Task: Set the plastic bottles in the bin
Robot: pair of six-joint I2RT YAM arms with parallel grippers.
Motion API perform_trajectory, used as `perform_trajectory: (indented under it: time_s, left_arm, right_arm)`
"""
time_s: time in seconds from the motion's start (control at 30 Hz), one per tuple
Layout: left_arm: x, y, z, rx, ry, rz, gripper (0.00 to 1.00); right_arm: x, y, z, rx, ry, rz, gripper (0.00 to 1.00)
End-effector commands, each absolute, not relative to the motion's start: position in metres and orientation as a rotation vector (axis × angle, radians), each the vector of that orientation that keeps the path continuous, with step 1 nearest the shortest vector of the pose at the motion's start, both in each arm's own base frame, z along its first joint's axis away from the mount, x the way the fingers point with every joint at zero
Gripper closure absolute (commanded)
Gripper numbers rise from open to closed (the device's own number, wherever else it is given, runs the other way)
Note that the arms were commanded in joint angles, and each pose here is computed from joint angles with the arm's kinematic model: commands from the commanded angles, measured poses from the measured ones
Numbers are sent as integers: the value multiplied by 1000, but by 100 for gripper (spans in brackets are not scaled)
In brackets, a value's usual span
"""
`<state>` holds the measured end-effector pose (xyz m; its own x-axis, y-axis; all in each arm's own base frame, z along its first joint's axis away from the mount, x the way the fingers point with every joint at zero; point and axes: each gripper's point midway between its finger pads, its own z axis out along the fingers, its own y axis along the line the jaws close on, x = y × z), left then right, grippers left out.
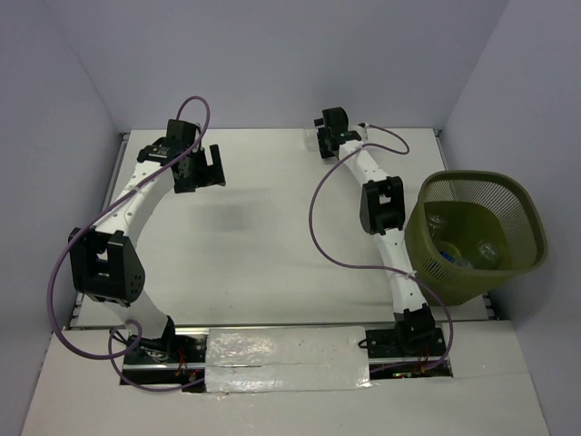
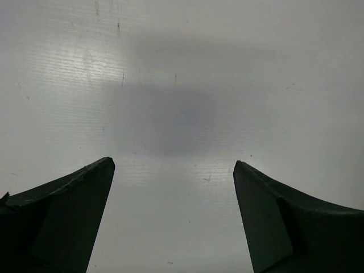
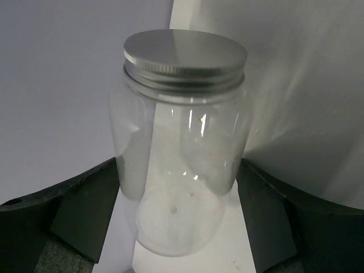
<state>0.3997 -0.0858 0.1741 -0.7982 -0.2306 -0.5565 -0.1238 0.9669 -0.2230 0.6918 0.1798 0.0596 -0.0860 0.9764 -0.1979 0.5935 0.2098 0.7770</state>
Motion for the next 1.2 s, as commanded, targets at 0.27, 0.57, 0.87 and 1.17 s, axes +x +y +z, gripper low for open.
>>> perform_trajectory:
  time_s: [0.27,0.57,0.87,1.17]
  left_arm:
    - [406,-81,187,-236,2461,-211,1]
    - [406,-82,192,-235,2453,-228,1]
    - [398,-84,214,-232,2398,-267,1]
    - [381,-86,241,-237,2323,-319,1]
  right_arm:
    - [667,173,53,1509,1852,580,13]
    - [657,171,98,1392,1833,544,34]
    - [655,195,238,1021,1761,699,43]
    - [564,217,361,544,1829,677,46]
